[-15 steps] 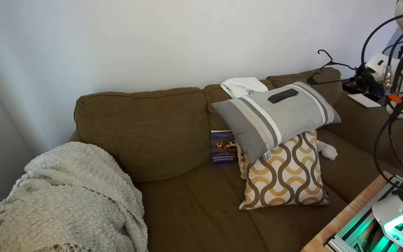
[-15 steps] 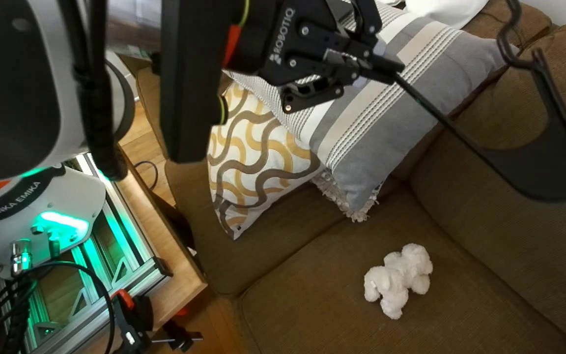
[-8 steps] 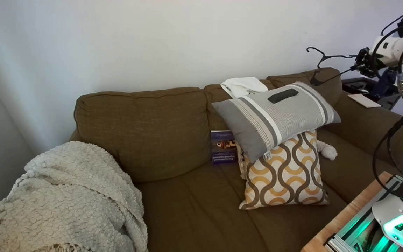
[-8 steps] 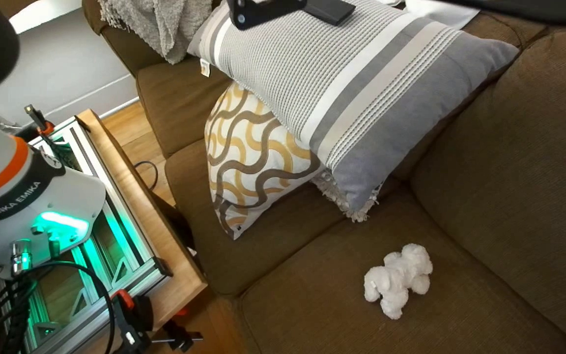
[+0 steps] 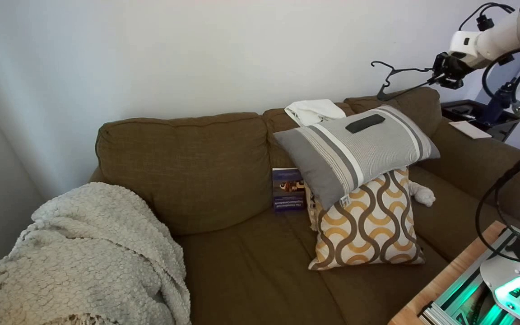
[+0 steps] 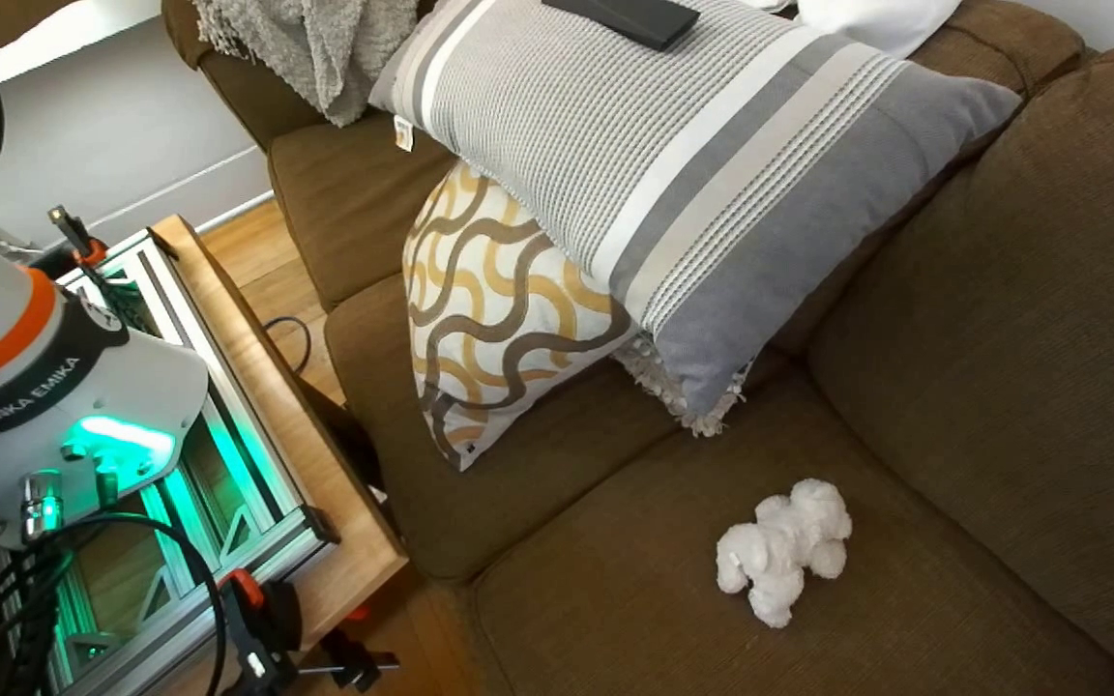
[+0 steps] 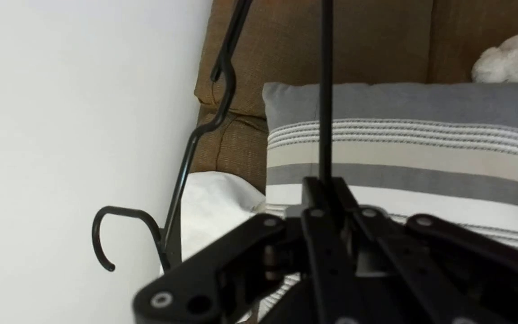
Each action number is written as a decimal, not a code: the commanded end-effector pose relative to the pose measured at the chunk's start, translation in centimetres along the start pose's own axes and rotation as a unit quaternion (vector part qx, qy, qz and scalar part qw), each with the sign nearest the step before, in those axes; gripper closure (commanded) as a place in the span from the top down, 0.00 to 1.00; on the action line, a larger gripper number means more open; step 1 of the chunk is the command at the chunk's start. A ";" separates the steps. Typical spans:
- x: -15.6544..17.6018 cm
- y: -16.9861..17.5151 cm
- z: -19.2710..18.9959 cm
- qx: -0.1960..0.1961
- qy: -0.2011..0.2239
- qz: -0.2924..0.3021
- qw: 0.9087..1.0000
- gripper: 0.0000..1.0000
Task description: Put the clothing hanger on the pillow
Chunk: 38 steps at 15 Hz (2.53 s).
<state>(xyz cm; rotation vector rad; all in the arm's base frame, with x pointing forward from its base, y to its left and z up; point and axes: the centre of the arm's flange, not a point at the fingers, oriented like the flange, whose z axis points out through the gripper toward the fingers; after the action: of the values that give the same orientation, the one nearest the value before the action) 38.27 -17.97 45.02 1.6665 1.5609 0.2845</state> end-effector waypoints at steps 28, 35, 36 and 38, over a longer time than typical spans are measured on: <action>6.1 0.3 15.4 0.140 0.035 -0.033 0.989 0.02; 6.8 -0.3 11.7 0.164 0.040 -0.095 0.981 0.56; 6.5 -0.3 10.2 0.152 0.044 -0.104 0.982 0.63; 5.9 0.4 7.0 0.115 0.062 -0.117 0.985 0.78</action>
<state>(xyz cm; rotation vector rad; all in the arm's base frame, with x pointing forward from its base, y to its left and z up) 48.19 -16.60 34.72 1.7343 1.9083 -0.0155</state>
